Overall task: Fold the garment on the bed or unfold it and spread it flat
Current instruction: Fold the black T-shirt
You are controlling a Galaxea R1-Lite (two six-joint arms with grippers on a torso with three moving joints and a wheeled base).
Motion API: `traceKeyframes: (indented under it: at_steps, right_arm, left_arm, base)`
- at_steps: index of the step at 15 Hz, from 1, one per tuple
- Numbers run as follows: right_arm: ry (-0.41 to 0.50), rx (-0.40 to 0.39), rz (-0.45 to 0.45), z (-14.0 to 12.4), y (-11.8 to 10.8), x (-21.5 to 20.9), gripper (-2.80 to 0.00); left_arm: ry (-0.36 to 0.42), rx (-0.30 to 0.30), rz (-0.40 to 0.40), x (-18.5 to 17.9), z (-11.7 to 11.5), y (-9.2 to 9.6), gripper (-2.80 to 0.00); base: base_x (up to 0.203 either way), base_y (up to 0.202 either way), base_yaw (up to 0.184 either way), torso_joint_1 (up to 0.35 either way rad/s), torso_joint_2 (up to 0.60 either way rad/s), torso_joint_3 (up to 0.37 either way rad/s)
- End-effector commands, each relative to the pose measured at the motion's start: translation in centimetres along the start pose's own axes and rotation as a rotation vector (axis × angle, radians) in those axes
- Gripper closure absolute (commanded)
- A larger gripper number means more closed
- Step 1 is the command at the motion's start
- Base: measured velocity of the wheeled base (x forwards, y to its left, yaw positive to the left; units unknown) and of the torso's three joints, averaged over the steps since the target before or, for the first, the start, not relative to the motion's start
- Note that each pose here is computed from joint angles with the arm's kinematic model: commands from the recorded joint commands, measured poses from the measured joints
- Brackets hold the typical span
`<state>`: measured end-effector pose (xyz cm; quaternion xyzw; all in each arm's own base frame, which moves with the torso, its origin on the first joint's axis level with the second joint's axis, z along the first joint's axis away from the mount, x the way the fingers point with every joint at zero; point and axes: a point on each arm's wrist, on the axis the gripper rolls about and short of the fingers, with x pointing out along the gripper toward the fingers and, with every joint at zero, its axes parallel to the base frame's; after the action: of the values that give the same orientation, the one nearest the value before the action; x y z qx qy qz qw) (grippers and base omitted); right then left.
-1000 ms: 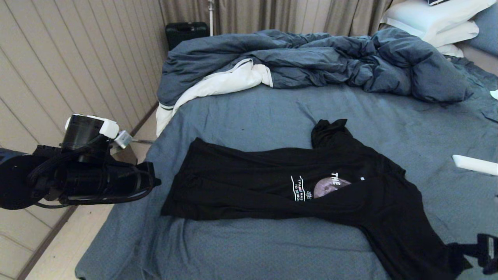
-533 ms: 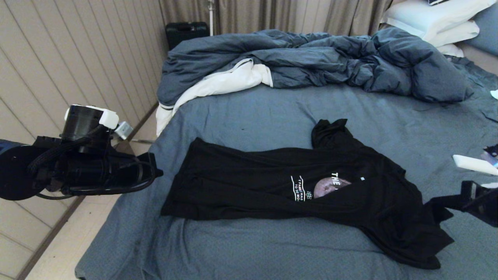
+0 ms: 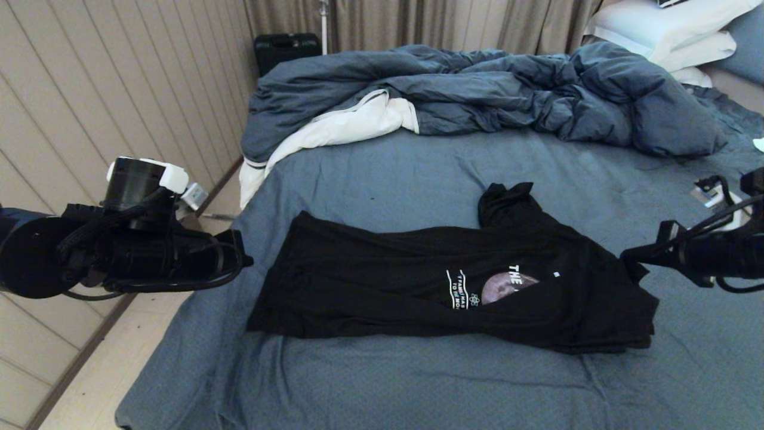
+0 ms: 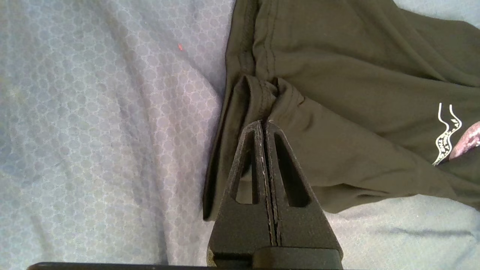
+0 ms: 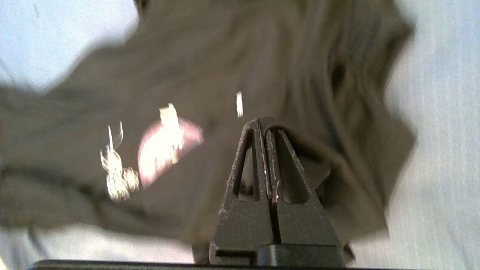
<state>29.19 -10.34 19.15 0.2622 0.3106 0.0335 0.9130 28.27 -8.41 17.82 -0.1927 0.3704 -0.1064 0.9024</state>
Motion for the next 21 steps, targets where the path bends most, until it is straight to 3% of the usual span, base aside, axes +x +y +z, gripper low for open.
traceKeyframes:
  at_steps: [1,9,13,14,21]
  right_arm:
    - [0.015,0.005,-0.004,0.8,-0.2,2.0,0.00]
    - [-0.014,0.006,-0.026,4.2,-0.6,7.4,0.00]
    - [-0.002,0.010,-0.037,4.4,-1.0,9.0,0.00]
    - [0.001,0.008,-0.038,4.4,-0.9,9.0,-2.80]
    - [-0.027,-0.004,-0.076,4.9,-0.4,8.6,-2.80]
  left_arm:
    - [0.009,-0.003,0.006,0.5,0.0,0.1,0.00]
    - [0.011,-0.003,0.015,1.8,0.6,0.0,0.00]
    - [0.015,-0.003,0.016,2.3,0.7,0.0,0.00]
    - [0.017,-0.003,0.017,2.3,0.7,0.0,0.00]
    - [0.013,-0.004,0.015,2.2,0.8,-0.1,0.00]
  base:
    - [0.000,0.000,0.000,0.000,0.00,0.000]
    - [0.000,0.000,0.000,0.000,0.00,0.000]
    - [0.000,0.000,0.000,0.000,0.00,0.000]
    - [0.000,0.000,0.000,0.000,0.00,0.000]
    - [0.000,0.000,0.000,0.000,0.00,0.000]
